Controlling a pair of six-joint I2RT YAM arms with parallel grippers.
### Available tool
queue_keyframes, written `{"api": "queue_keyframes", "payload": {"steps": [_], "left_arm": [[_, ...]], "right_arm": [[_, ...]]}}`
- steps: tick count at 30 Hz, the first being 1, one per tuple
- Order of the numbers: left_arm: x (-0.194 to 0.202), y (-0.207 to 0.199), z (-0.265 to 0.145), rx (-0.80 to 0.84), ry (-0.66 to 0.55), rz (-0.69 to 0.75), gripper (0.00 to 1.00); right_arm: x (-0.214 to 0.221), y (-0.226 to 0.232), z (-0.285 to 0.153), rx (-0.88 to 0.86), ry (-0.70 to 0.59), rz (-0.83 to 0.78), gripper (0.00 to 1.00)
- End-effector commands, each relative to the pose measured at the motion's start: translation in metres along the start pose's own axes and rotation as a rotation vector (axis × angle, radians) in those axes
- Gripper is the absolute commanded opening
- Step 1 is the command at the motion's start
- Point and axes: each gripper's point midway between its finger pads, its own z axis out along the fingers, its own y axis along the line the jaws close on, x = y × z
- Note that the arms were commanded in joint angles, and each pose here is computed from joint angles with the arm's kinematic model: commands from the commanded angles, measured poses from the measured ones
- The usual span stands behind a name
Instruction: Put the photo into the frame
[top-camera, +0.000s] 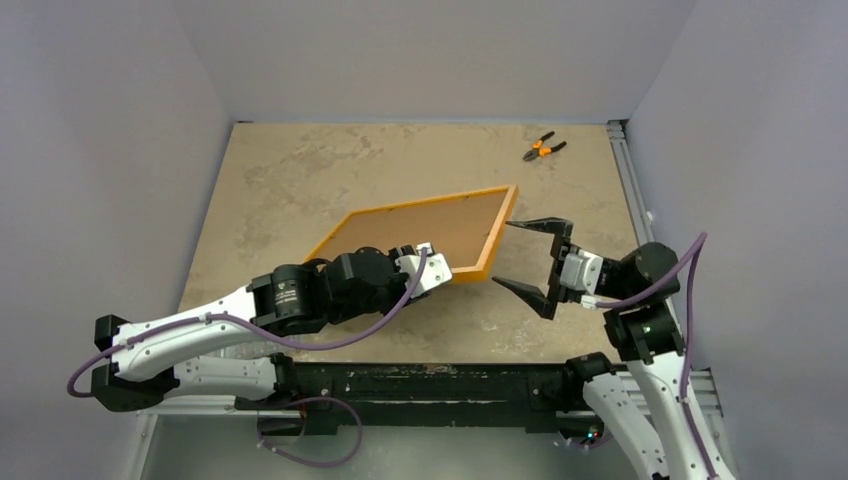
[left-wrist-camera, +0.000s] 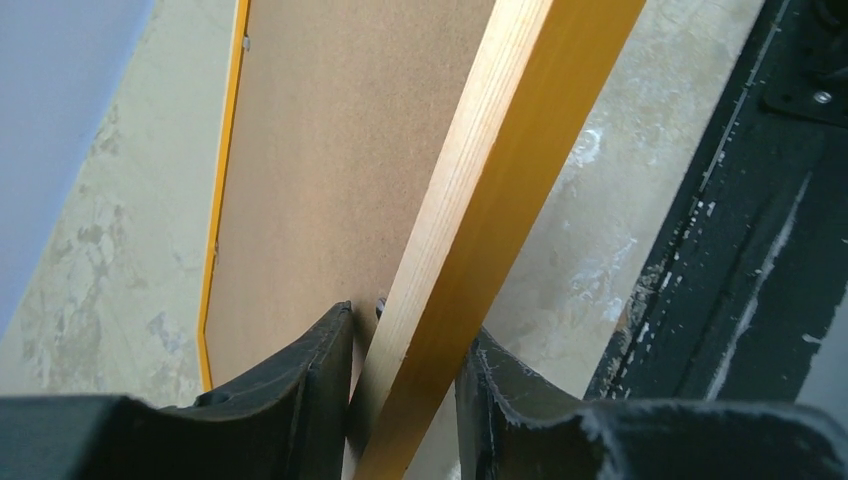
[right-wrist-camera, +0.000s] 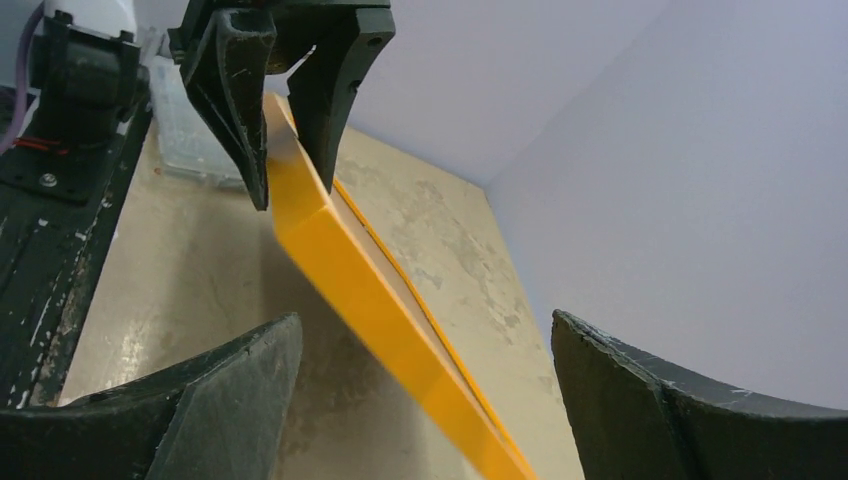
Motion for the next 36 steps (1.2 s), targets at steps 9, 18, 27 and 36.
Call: {"api": "queue_keyframes", "payload": {"steps": [9, 18, 27, 36], "left_arm": [[-0.053, -0.052, -0.019, 0.305, -0.142, -0.215, 0.00], [-0.058, -0.051, -0.020, 0.304, -0.158, -0.233, 0.00], [-0.063, -0.049, -0.020, 0.296, -0.175, -0.256, 0.00], [-0.067, -0.033, -0.024, 0.220, -0.175, -0.273, 0.59]], "right_arm": [[-0.013, 0.030, 0.024, -0.331, -0.120, -0.009, 0.85], [-0.002, 0.050, 0.042, -0.402, -0.123, 0.026, 0.61], [-0.002, 0.044, 0.041, -0.318, -0.100, 0.010, 0.14], [-0.001, 0.037, 0.044, -0.275, -0.077, 0.107, 0.00]]}}
